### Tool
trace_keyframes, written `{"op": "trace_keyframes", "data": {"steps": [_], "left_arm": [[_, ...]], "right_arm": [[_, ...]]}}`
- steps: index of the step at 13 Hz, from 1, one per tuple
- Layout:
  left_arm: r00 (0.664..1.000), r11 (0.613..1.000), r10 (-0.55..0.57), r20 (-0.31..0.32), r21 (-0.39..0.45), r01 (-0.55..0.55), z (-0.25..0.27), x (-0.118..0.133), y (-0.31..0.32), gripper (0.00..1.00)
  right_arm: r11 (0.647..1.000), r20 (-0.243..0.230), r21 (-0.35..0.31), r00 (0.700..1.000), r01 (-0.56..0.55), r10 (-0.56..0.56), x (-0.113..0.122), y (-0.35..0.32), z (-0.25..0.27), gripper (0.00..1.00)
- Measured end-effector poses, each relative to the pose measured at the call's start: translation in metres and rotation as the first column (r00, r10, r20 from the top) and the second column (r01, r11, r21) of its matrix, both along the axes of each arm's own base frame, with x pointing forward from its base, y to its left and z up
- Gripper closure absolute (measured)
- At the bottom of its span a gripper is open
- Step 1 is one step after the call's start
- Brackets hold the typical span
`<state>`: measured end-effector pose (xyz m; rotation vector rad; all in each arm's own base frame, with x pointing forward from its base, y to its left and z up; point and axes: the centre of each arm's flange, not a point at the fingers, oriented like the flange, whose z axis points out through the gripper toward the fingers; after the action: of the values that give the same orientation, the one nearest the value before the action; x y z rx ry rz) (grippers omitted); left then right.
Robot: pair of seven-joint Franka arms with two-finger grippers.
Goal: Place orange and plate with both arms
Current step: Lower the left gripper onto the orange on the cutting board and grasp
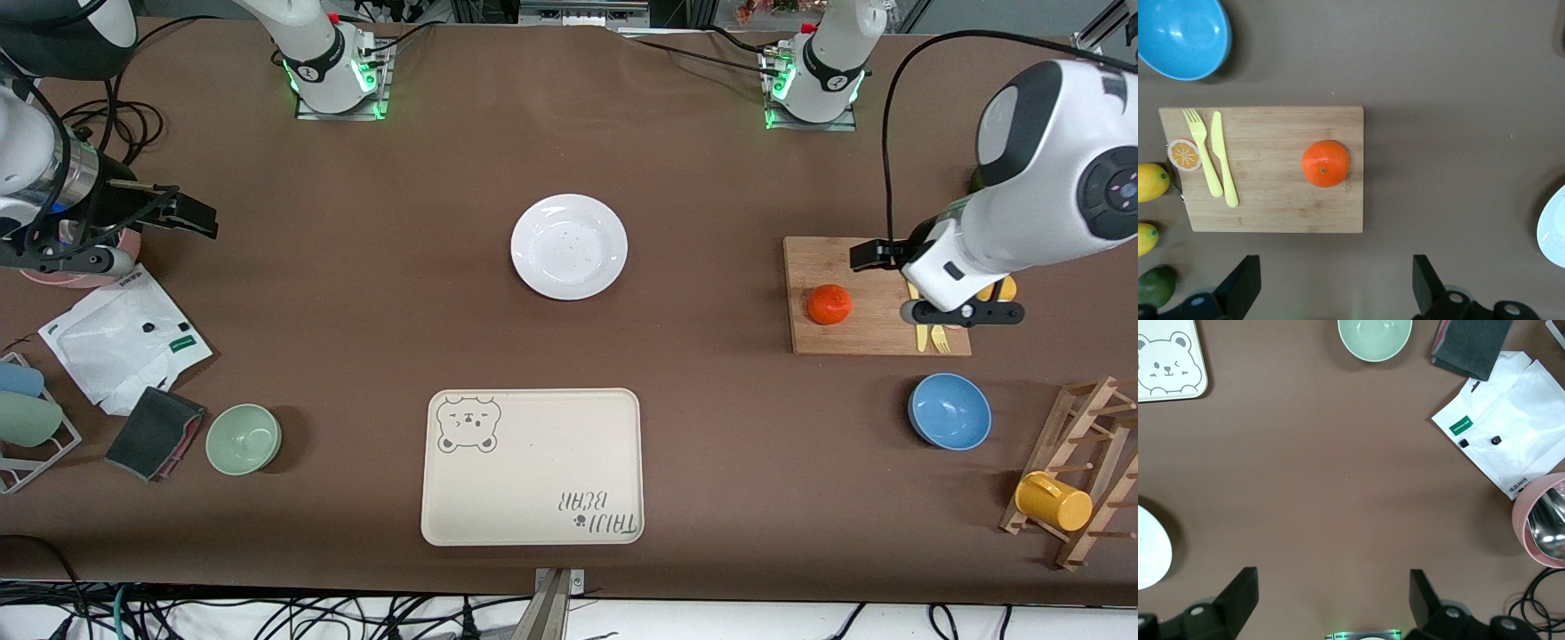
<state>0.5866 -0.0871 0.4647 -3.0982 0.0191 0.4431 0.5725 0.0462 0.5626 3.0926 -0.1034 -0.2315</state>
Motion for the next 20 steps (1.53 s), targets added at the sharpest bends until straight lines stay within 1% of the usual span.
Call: {"op": "trace_keyframes", "data": {"steps": [3,5,7,9,12,14,15,17,20], "left_arm": [[0.998,0.999,-0.039,-0.039,0.001,0.039,-0.016,-0.003,-0.023,0.0],[0.996,0.999,-0.051,-0.07,0.0,0.052,-0.038,0.0,-0.031,0.0],[0.994,0.999,-0.049,-0.094,0.005,0.05,-0.083,0.011,-0.028,0.0],[0.99,0.997,-0.061,-0.13,0.046,0.067,-0.129,0.016,-0.019,0.0],[0.987,0.993,-0.079,-0.144,0.071,0.09,-0.171,0.006,-0.017,0.0],[0.985,0.988,-0.097,-0.14,0.106,0.112,-0.188,-0.001,-0.009,0.0],[0.987,0.988,-0.097,-0.131,0.108,0.111,-0.199,-0.005,-0.004,0.0],[0.991,0.991,-0.084,-0.1,0.096,0.094,-0.226,-0.017,0.01,0.0],[0.994,0.994,-0.061,-0.089,0.087,0.069,-0.245,-0.028,0.027,0.0]], "right_arm": [[1.0,0.0,0.0,1.0,0.0,0.0,0.0,0.0,0.0,0.0],[1.0,0.0,0.0,1.0,0.0,0.0,0.0,0.0,0.0,0.0],[1.0,0.0,0.0,1.0,0.0,0.0,0.0,0.0,0.0,0.0],[1.0,0.0,0.0,1.0,-0.001,0.001,0.0,0.0,0.0,0.0],[1.0,-0.001,0.0,1.0,-0.001,0.001,0.0,0.0,0.0,0.0],[1.0,-0.001,0.0,1.0,-0.001,0.001,0.0,0.0,0.0,0.0],[1.0,-0.001,0.0,1.0,-0.001,0.001,0.0,0.0,0.0,0.0],[1.0,-0.001,0.0,1.0,-0.001,0.001,0.0,0.0,0.0,0.0],[1.0,-0.001,0.0,1.0,-0.001,0.001,0.0,0.001,0.0,0.0]]}}
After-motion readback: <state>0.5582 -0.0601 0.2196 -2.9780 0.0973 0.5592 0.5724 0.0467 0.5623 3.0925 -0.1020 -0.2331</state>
